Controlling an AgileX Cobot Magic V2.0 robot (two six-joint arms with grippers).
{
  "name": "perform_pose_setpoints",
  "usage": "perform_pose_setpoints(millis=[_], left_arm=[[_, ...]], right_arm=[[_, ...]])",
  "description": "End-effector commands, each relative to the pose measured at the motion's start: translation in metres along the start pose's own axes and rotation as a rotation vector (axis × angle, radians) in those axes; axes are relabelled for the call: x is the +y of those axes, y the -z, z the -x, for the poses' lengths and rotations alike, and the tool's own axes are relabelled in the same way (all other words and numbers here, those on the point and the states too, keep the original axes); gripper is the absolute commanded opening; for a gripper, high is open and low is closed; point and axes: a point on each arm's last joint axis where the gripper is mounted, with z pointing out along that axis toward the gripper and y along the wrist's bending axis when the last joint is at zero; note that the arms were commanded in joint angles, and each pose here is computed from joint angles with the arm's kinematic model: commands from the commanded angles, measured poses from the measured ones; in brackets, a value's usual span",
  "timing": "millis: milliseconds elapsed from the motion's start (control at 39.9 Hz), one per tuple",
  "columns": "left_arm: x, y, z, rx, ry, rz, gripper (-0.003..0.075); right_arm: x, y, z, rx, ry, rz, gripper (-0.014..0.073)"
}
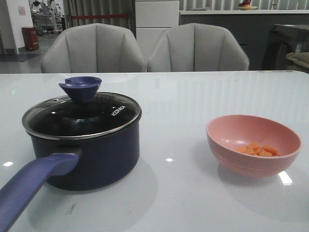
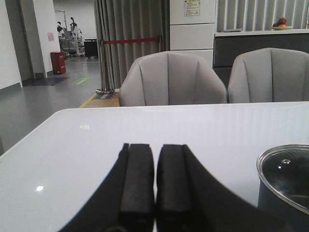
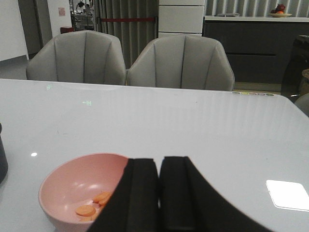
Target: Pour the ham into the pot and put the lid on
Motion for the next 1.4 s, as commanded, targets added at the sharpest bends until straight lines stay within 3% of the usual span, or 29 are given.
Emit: perform_pose_setpoints(millis=[0, 1053, 1379], left_arm=[[-0.001, -0.001, -0.004, -0.033, 0.015, -0.013, 0.0113], [-0.001, -0.001, -0.003, -0.045, 0.015, -0.014, 0.0113], [-0.001, 0.002, 0.020, -0.281, 0.061, -0.022, 0.0113]], right_arm=[[0.000, 0.002, 0.006, -0.095, 0.014, 0.003, 0.0150], [0.000, 0.002, 0.006, -0.095, 0.014, 0.003, 0.0150], [0.000, 0.002, 0.006, -0.096, 0.014, 0.003, 0.0150]])
